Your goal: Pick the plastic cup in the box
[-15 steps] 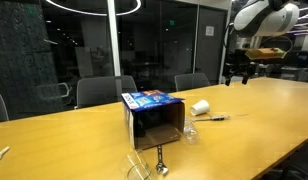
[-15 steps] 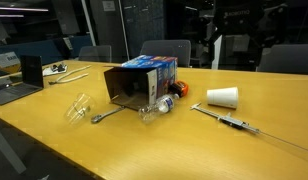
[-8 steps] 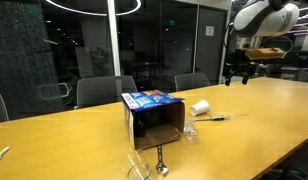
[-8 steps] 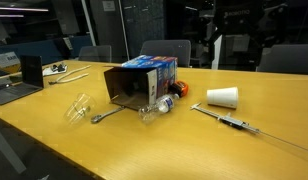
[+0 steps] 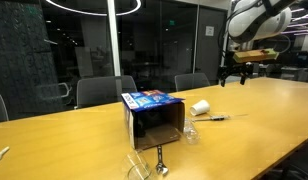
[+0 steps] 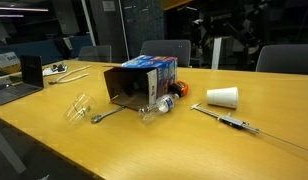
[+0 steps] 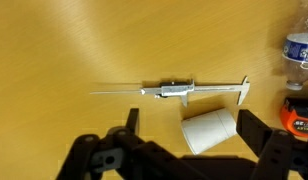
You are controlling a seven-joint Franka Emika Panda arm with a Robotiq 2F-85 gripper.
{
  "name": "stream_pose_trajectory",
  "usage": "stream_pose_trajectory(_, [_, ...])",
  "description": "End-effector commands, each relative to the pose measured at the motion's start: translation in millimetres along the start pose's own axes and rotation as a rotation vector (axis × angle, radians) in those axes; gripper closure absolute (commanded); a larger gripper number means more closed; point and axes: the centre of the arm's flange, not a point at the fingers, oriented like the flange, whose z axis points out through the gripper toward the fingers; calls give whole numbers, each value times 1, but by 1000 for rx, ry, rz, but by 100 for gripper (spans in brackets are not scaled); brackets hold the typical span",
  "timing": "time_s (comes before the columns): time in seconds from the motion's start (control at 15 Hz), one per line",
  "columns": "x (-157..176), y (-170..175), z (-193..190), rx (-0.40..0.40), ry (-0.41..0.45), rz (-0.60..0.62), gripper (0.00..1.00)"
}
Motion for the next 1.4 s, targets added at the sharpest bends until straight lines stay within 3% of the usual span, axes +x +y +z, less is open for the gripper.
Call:
stream_pose_trajectory(0.0, [-26, -51, -12, -77, 95, 104, 0])
stream_pose_trajectory(0.33, [-73, -131, -9, -85, 50, 205, 0])
stream_pose_trajectory(0.8, [-162, -222, 1, -215, 20, 102, 0])
stream_pose_trajectory(1.0, [-183, -248, 3, -240, -3, -38, 0])
stream_pose_trajectory(1.33, [-211, -291, 9, -162, -50, -321, 0])
